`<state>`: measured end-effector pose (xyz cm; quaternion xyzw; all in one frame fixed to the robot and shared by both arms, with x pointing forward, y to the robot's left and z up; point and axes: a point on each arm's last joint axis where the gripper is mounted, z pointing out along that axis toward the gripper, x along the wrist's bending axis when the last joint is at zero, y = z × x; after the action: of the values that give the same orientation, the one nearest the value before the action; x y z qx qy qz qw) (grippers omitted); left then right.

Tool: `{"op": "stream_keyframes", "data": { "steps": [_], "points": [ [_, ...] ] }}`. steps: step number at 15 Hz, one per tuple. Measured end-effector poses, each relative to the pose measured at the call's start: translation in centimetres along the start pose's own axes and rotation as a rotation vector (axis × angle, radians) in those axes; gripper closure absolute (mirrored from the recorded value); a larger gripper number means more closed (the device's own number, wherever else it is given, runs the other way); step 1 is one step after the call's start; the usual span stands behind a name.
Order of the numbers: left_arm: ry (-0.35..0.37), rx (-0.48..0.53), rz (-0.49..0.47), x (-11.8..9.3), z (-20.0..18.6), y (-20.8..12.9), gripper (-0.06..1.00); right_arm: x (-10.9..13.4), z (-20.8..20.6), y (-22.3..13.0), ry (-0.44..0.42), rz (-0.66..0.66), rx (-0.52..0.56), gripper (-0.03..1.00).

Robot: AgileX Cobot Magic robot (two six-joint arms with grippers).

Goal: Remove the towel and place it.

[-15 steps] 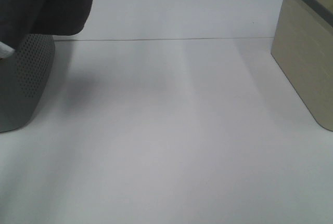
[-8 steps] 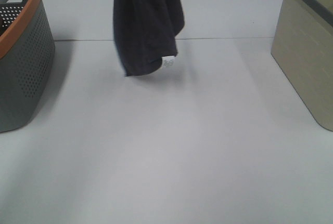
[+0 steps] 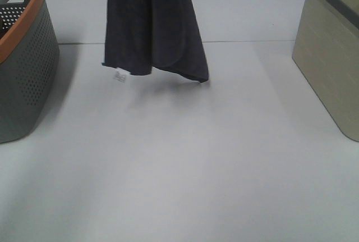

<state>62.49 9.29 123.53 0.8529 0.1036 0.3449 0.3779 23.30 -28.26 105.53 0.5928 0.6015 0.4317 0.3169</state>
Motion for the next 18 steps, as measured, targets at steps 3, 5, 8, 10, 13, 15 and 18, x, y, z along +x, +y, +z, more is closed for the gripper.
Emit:
{"op": "stream_keyframes", "data": {
  "steps": [3,5,8,10,13,15,18],
  "points": [
    [-0.024,0.021,-0.014,-0.2,0.0,-0.2,0.94,0.4,0.0,0.0,0.041,-0.025,-0.003,0.14],
    [-0.039,0.063,-0.006,-0.3,-0.1,-0.5,0.94,0.7,0.0,0.1,0.078,-0.058,-0.006,0.14],
    [0.02,0.162,-0.036,0.2,-0.2,-1.4,0.94,1.5,1.5,1.7,0.186,-0.031,0.047,0.14],
    [0.047,0.188,-0.048,0.4,-0.2,-1.7,0.94,1.7,2.4,2.6,0.227,0.001,0.047,0.14],
    [0.084,0.232,-0.08,0.7,-0.3,-2.1,0.94,2.0,4.6,4.5,0.289,0.066,0.04,0.14],
    [0.113,0.265,-0.157,0.8,-0.5,-2.4,0.94,1.9,6.0,5.4,0.298,0.114,0.044,0.14],
    [0.162,0.3,-0.199,1.2,-0.6,-2.8,0.94,1.5,8.2,6.2,0.291,0.101,0.064,0.14]
  ]
}}
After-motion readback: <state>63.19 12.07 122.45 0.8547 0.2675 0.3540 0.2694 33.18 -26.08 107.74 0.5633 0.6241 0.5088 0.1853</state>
